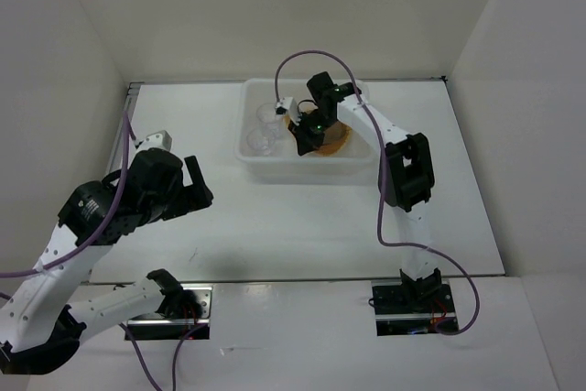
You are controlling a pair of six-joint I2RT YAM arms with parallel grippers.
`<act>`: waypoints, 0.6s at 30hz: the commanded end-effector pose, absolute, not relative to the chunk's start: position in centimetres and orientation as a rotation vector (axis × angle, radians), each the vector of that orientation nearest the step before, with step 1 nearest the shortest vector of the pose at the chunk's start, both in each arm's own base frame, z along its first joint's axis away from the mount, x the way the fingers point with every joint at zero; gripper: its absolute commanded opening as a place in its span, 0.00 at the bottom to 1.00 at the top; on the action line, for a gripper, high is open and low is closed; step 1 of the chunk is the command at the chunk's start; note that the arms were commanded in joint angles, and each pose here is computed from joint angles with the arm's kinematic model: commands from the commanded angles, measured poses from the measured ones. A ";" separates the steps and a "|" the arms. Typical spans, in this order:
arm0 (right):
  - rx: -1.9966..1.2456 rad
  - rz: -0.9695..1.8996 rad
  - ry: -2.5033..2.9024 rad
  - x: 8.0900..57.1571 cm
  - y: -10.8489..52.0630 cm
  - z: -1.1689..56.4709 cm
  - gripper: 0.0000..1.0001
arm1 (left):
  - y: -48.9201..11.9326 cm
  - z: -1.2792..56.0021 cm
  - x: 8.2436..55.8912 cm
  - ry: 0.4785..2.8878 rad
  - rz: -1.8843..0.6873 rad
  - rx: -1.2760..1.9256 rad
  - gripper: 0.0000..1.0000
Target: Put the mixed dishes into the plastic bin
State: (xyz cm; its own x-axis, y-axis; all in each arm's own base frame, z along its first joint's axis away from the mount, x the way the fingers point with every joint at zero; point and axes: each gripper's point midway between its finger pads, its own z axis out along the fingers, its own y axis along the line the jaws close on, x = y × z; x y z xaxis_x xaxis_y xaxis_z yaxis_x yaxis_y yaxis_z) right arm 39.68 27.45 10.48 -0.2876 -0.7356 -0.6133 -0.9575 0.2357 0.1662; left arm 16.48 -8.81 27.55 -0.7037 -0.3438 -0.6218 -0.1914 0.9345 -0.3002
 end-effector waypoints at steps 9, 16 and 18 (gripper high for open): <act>-1.495 0.589 2.125 44.5 28.1 8.1 0.00 | -9.4 27.2 16.0 2.397 -0.316 -0.390 1.00; -1.422 0.519 2.135 47.0 27.4 8.2 0.00 | -9.6 26.8 16.0 2.418 -0.309 -0.385 1.00; -1.350 0.424 2.146 48.9 27.0 8.2 0.00 | -9.7 26.6 16.1 2.425 -0.301 -0.384 1.00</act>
State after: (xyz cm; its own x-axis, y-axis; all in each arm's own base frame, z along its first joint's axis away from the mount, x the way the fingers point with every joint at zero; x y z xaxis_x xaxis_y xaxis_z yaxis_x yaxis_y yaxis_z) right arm 44.61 27.14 6.54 -0.3450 -0.7543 -0.5585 -0.9294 0.3577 0.0911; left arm 16.19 -9.49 27.02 -0.7341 -0.3334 -0.5916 -0.1791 0.9354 -0.3049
